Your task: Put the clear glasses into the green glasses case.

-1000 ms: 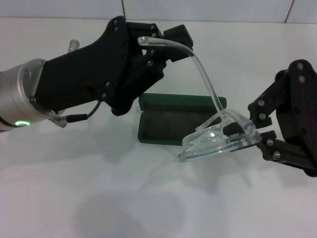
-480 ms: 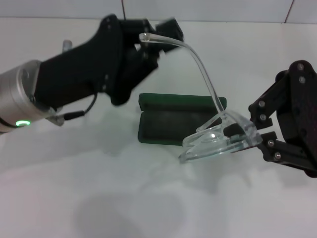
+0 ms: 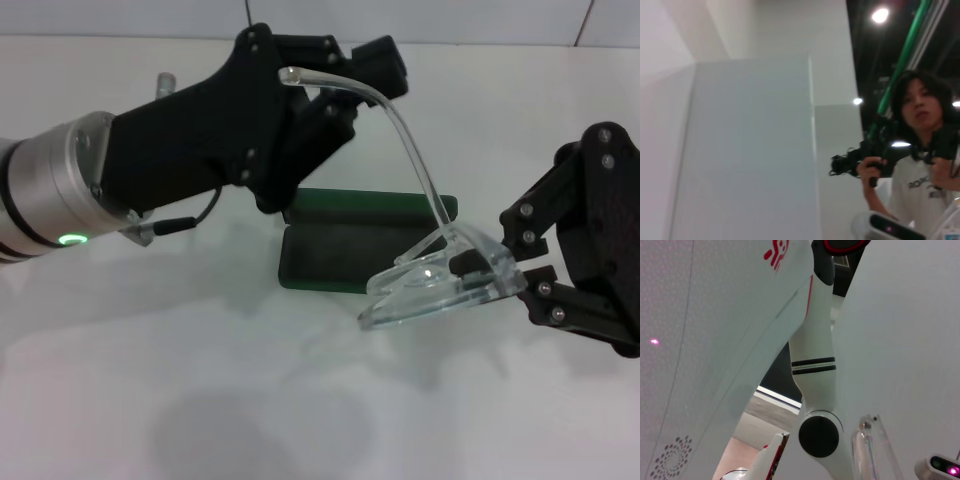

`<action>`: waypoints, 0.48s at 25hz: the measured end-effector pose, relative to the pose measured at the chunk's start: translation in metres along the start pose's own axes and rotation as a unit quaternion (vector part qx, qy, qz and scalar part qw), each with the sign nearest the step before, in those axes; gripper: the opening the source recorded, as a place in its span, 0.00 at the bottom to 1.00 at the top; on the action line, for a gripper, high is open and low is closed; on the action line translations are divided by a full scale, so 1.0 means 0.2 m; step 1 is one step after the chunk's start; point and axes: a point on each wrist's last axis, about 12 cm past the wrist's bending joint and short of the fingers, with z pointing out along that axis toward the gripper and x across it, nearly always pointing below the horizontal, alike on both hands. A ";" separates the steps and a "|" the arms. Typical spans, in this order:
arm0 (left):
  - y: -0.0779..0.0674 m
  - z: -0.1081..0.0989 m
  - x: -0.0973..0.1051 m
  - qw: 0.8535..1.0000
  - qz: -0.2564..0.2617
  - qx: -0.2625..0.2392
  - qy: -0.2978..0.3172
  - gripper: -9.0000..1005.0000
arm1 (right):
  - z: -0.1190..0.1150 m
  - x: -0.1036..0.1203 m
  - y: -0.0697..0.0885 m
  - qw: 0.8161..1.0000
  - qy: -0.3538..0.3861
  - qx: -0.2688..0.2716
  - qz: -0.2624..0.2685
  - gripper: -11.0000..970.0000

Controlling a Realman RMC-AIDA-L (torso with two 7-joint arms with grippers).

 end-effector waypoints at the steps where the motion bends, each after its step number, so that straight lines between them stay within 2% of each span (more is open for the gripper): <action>1: 0.00 0.01 0.00 1.000 -0.001 0.005 -0.002 0.06 | 0.00 0.00 0.00 1.000 0.000 0.001 0.000 0.06; 7: -0.04 0.04 0.01 0.999 -0.002 0.037 -0.015 0.06 | -0.01 0.00 0.00 1.000 0.000 0.004 0.002 0.06; 12: -0.05 0.05 0.01 0.999 -0.004 0.042 -0.018 0.06 | -0.01 0.01 0.00 1.000 -0.002 0.005 0.002 0.06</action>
